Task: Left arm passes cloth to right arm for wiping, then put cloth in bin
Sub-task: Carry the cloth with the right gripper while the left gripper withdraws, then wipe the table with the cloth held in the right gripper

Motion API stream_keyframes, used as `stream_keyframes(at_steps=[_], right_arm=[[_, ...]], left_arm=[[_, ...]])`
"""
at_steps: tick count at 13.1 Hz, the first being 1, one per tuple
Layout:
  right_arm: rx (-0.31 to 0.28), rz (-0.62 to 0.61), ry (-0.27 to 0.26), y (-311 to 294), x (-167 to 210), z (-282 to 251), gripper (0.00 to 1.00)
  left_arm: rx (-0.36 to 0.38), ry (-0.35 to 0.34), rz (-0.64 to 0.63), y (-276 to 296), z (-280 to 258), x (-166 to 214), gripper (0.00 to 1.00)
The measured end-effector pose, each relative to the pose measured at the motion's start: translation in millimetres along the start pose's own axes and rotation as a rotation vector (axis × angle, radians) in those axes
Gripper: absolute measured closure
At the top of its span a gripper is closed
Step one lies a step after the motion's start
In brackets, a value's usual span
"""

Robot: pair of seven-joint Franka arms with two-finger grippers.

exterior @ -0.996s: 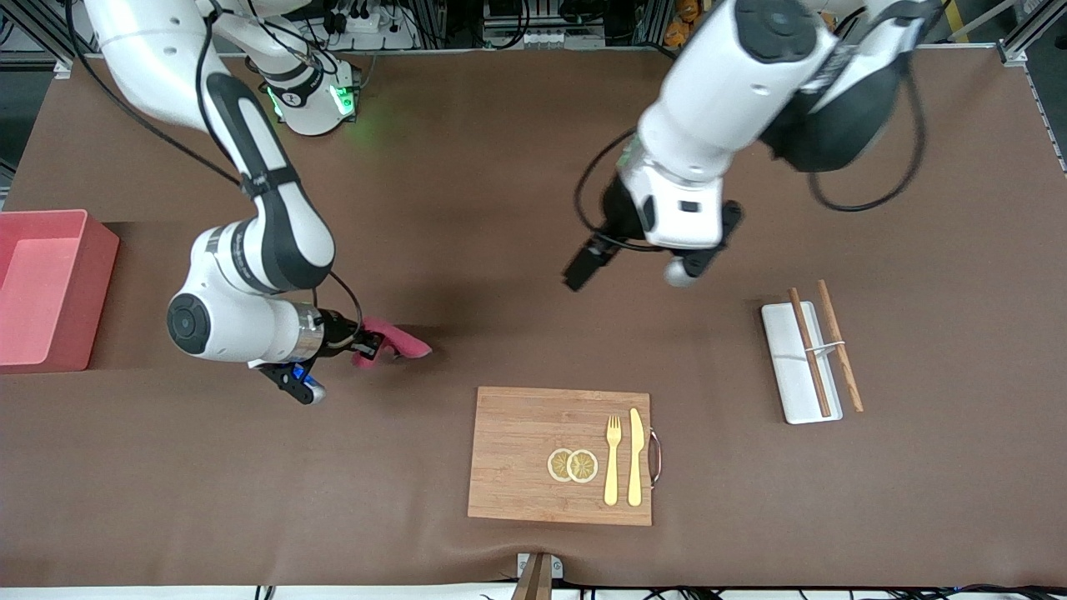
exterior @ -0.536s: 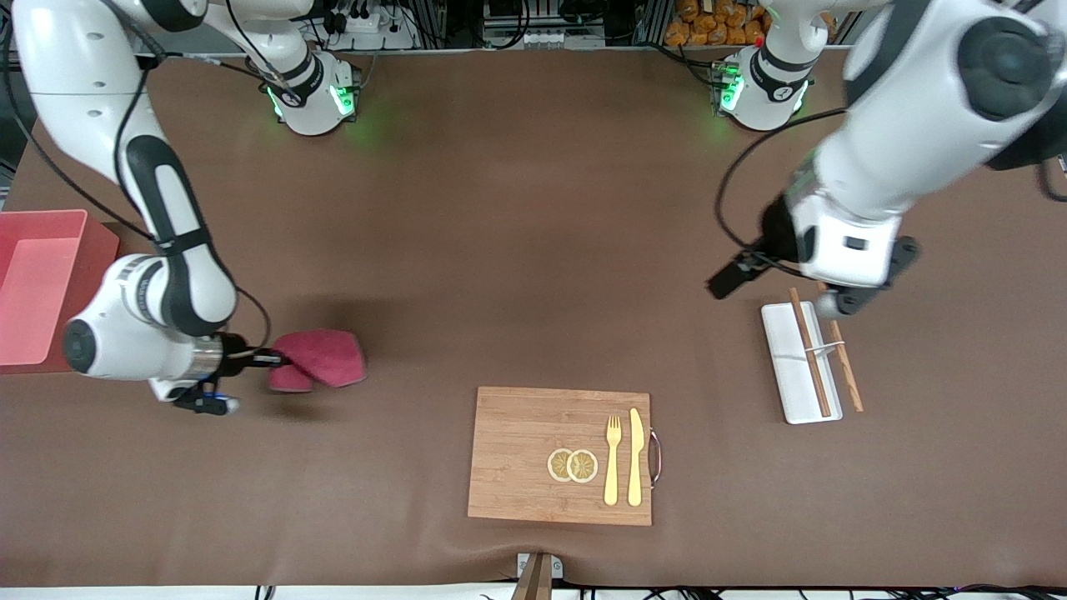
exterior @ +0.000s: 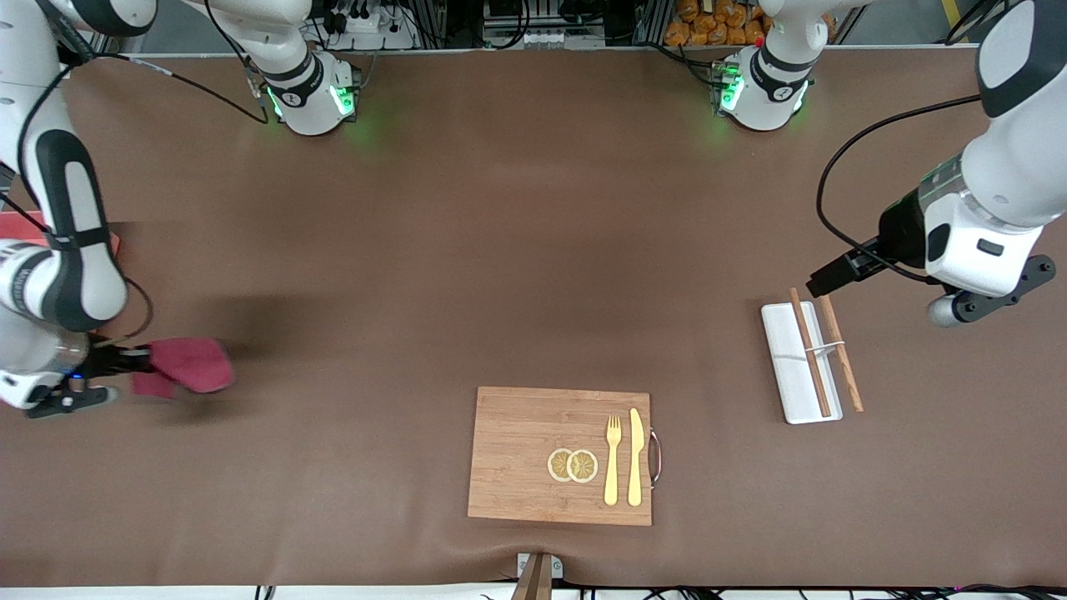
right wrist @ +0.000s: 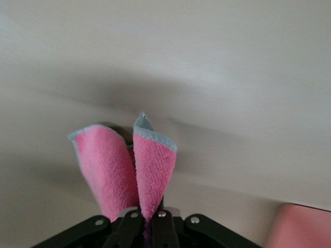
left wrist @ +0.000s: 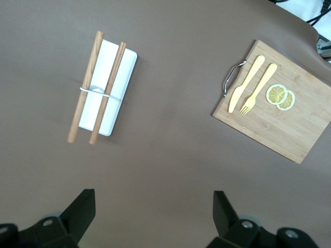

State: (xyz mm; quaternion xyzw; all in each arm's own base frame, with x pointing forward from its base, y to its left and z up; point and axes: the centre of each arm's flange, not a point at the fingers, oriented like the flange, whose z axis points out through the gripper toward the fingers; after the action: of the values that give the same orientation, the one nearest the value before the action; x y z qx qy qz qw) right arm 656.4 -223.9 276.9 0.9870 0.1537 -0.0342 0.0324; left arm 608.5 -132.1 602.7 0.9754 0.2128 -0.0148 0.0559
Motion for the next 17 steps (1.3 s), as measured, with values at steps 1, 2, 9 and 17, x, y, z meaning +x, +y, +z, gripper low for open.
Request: stream_keyframes(at_steps=[1,2,9,17], right_arm=[[-0.067,-0.059,-0.007,17,-3,-15,0.98],[-0.117,-0.100,-0.009,27,-2,-29,0.98],[-0.047,0.012,-0.035,-83,52,4,0.98],[0.123,0.319,-0.069,-304,106,23,0.98]], left_arm=[[0.007,0.009,0.012,-2,-2,-1,0.00],[0.022,0.023,0.033,-3,-4,-1,0.00],[0.107,0.062,0.157,-20,-15,-7,0.00],[0.135,0.079,0.240,-68,-37,-6,0.00]])
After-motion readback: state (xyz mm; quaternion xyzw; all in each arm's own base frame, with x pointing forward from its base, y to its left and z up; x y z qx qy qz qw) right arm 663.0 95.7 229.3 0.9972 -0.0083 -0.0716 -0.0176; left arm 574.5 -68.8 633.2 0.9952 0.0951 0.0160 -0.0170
